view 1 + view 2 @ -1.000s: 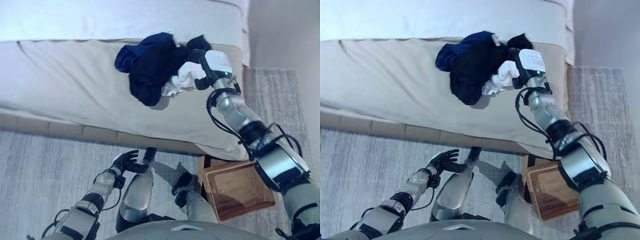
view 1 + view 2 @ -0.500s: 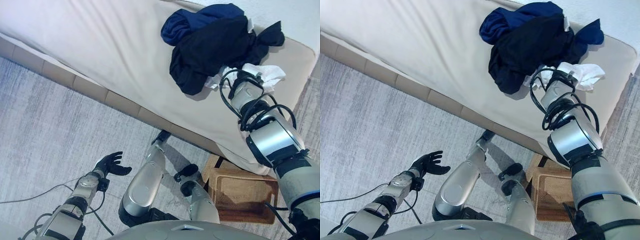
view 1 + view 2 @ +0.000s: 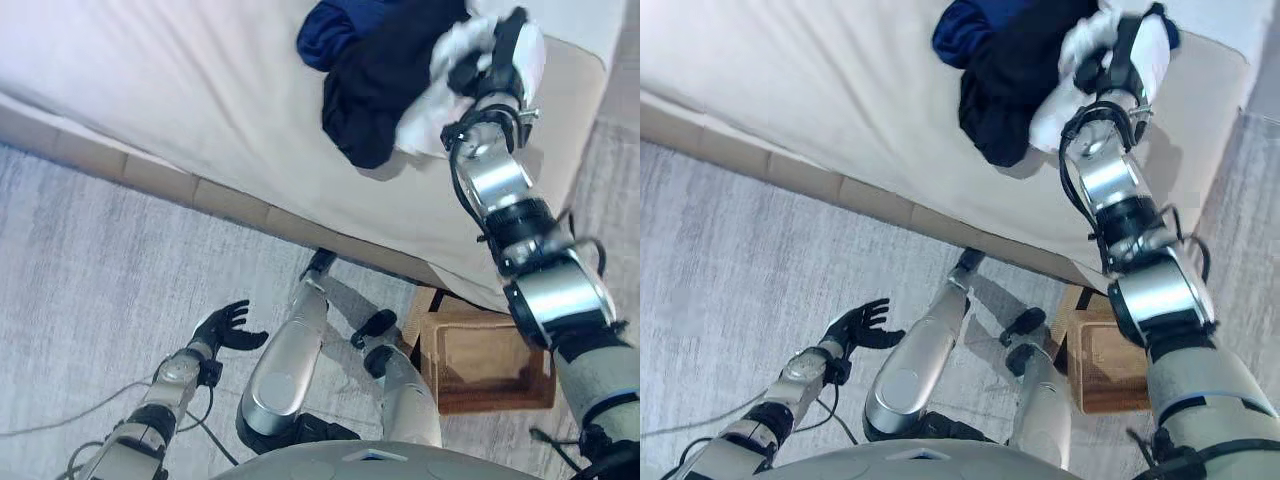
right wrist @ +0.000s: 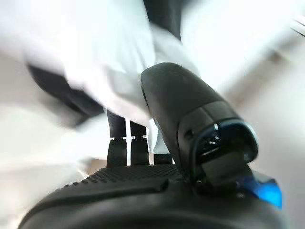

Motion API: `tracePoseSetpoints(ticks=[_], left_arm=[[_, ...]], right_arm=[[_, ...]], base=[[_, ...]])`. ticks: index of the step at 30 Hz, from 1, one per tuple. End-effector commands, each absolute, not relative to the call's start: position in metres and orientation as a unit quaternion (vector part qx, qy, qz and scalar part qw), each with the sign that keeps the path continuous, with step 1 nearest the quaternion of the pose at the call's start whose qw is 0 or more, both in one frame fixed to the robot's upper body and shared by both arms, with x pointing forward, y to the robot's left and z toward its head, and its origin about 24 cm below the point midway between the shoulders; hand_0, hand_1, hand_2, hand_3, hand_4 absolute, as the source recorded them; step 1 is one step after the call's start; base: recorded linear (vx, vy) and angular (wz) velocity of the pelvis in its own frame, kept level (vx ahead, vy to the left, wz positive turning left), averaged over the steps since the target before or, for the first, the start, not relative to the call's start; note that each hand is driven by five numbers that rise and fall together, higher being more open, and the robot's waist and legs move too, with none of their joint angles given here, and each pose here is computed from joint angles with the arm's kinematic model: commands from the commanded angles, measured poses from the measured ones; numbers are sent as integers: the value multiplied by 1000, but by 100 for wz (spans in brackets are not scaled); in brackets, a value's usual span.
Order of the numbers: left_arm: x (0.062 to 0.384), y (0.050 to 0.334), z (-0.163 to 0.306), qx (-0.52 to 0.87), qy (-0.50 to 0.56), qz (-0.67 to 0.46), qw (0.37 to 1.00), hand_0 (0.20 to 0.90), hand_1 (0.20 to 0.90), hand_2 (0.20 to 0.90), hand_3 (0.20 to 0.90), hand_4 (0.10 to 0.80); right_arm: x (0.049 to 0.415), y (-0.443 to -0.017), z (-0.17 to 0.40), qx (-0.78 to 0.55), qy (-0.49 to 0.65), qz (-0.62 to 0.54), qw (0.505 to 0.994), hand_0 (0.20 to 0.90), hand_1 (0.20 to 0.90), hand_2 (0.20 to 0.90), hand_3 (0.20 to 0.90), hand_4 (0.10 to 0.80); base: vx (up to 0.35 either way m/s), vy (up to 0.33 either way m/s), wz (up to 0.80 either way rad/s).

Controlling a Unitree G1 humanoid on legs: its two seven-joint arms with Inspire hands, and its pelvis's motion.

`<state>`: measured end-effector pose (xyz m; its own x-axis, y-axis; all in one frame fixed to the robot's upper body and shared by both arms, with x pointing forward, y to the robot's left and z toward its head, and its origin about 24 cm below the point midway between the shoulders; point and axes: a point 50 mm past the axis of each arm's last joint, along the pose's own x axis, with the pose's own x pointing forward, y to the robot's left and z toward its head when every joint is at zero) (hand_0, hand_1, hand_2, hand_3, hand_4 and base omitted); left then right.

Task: Pick up the clothes from the bed and place them into the basket

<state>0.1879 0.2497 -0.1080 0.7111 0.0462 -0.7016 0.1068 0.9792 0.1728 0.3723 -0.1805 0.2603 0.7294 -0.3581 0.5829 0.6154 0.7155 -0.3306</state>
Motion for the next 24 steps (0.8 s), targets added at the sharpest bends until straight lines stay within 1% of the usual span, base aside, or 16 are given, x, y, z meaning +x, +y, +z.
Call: tracePoseSetpoints(ticks=[1, 4, 6, 9, 12, 13, 17, 20, 24], left_arm=[[141, 267, -125, 118, 433, 15, 893, 900, 900, 900, 900, 800], [134, 264, -130, 123, 454, 9, 883, 900, 900, 900, 900, 800], [133, 260, -132, 128, 463, -3, 877, 900, 900, 900, 900, 800], [132, 253, -136, 131, 478, -17, 869, 900, 900, 900, 900, 800], [130, 240, -141, 138, 494, -43, 858, 900, 900, 900, 900, 800], [128, 233, -144, 139, 503, -52, 852, 900, 900, 900, 900, 800], [123, 227, -149, 141, 525, -67, 837, 900, 900, 900, 900, 800], [118, 225, -152, 140, 539, -70, 828, 900, 900, 900, 900, 800], [105, 229, -156, 140, 561, -69, 813, 900, 900, 900, 900, 800]], right_arm=[[305, -208, 337, -230, -502, -394, 734, 300, 300, 300, 200, 100], [276, -211, 342, -218, -561, -403, 690, 300, 300, 300, 200, 100], [262, -214, 347, -222, -583, -412, 664, 300, 300, 300, 200, 100], [252, -219, 351, -235, -590, -413, 653, 300, 300, 300, 200, 100], [245, -227, 352, -254, -594, -413, 642, 300, 300, 300, 200, 100], [246, -232, 351, -264, -582, -410, 651, 300, 300, 300, 200, 100], [254, -240, 344, -273, -550, -376, 695, 300, 300, 300, 200, 100], [265, -244, 335, -270, -506, -340, 745, 300, 300, 300, 200, 100], [276, -255, 321, -290, -462, -342, 765, 300, 300, 300, 200, 100]], base=[[99, -55, -48], [91, -48, -52], [91, -63, -46], [77, -47, -44], [41, -52, -23], [1, -48, -26], [-14, -8, -17], [-5, -13, -18], [-13, -2, -12]])
